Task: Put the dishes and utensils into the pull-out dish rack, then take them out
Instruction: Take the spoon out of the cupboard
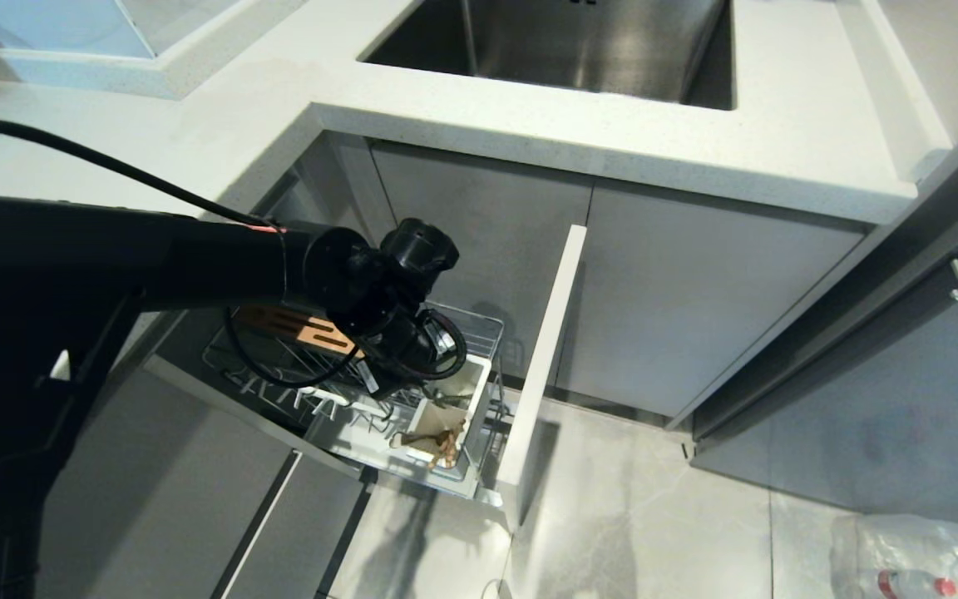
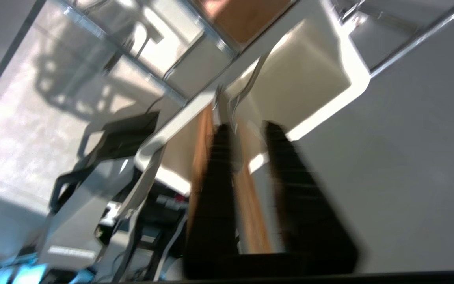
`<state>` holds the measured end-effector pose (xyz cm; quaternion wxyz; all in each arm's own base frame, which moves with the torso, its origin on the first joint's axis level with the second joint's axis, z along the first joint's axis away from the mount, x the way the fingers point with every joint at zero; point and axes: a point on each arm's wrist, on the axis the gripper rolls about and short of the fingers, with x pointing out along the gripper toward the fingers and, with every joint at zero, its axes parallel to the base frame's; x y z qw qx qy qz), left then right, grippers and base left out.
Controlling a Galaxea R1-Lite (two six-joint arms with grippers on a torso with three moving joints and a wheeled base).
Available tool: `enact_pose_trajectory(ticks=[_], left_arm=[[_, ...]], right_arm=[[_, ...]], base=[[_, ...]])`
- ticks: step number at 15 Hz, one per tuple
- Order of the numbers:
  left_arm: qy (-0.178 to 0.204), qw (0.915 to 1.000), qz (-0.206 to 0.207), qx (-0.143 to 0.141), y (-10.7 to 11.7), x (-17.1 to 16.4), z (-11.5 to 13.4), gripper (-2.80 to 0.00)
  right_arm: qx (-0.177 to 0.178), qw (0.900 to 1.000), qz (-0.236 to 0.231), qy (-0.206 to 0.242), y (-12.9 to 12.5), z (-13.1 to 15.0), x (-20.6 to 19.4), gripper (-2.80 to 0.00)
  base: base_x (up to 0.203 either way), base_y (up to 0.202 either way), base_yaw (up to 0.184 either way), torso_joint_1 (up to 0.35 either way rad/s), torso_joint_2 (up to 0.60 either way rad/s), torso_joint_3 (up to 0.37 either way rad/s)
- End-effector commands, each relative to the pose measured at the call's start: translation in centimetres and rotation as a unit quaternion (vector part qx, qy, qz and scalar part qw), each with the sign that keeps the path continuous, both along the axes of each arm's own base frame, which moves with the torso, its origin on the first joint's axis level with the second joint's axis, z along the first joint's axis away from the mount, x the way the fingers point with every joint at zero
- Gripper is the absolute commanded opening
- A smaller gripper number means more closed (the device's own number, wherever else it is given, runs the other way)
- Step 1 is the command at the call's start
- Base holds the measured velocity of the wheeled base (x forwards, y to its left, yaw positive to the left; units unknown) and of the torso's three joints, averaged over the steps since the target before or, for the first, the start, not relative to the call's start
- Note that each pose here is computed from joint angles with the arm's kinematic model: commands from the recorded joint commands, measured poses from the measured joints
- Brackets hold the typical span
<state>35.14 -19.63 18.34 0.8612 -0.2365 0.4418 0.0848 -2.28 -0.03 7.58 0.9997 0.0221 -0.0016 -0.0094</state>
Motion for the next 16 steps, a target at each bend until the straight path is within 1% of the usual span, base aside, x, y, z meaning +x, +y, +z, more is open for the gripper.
enact_pose_trajectory(ticks=[1, 2, 5, 9, 11, 14, 16], left_arm=[[-0.001, 1.0, 0.006, 0.0, -0.1, 0.6, -0.8, 0.0], [-0.009, 0.9999, 0.011, -0.003, 0.0, 1.0, -0.8, 0.0], [-0.006, 0.9998, 0.016, 0.0, 0.1, 1.4, -1.3, 0.0], [-0.014, 0.9994, 0.031, 0.013, 0.2, 1.3, -1.2, 0.0], [-0.013, 0.9987, 0.049, 0.003, 0.1, 1.3, -1.3, 0.0], [0.004, 0.9991, 0.043, 0.002, -0.3, 1.2, -1.9, 0.0], [0.012, 0.9989, 0.045, -0.01, -0.6, 1.4, -2.3, 0.0]], right_arm=[[0.0, 1.0, 0.0, 0.0, 0.0, 0.0, 0.0, -2.8], [0.0, 1.0, 0.0, 0.0, 0.0, 0.0, 0.0, -2.8], [0.0, 1.0, 0.0, 0.0, 0.0, 0.0, 0.0, -2.8], [0.0, 1.0, 0.0, 0.0, 0.0, 0.0, 0.0, -2.8], [0.0, 1.0, 0.0, 0.0, 0.0, 0.0, 0.0, -2.8], [0.0, 1.0, 0.0, 0.0, 0.0, 0.0, 0.0, -2.8], [0.0, 1.0, 0.0, 0.0, 0.0, 0.0, 0.0, -2.8]], base=[[0.0, 0.0, 0.0, 0.0, 0.0, 0.0], [0.0, 0.0, 0.0, 0.0, 0.0, 0.0], [0.0, 0.0, 0.0, 0.0, 0.0, 0.0], [0.0, 0.0, 0.0, 0.0, 0.0, 0.0], [0.0, 0.0, 0.0, 0.0, 0.0, 0.0], [0.0, 0.0, 0.0, 0.0, 0.0, 0.0], [0.0, 0.0, 0.0, 0.0, 0.0, 0.0]])
